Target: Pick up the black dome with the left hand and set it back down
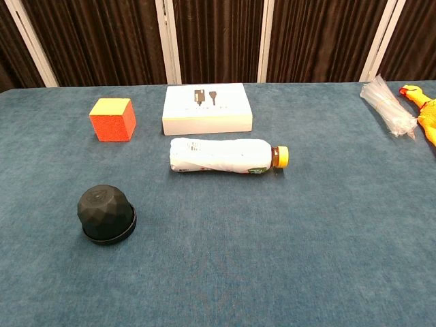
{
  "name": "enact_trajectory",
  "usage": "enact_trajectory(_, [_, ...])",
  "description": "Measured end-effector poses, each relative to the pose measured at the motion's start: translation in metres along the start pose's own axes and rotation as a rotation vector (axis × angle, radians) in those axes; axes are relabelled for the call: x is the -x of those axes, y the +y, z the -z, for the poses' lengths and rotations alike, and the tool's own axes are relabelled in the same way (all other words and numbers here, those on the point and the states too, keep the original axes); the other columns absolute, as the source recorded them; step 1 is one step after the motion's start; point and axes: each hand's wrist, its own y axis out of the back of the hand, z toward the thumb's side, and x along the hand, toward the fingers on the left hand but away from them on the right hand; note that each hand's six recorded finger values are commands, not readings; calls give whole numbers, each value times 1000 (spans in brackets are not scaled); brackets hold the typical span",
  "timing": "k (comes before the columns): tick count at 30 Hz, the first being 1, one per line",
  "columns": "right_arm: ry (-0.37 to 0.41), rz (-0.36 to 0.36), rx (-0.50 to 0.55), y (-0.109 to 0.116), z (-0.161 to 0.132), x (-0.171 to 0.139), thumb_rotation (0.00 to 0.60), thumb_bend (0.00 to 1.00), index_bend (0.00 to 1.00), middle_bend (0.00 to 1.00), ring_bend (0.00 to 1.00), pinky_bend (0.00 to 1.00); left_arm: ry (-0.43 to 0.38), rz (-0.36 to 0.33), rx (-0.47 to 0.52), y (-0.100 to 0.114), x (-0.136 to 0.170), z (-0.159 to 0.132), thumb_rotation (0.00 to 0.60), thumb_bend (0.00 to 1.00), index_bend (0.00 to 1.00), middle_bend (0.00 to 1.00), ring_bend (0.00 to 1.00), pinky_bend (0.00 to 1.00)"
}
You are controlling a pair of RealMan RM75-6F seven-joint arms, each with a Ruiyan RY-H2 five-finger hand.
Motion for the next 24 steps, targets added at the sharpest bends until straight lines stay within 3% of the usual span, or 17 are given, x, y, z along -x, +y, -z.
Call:
enact_trajectory(16, [-12,-6,23,4,1,1,600,208,0,0,166,79,-89,30,37,-15,-2,-16,600,122,173,172,0,0])
enact_trajectory(24, [-8,-29,23,-1,0,-2,600,209,0,0,166,80,-143,120,96,-38,-2,-28,600,83,138,149,0,0])
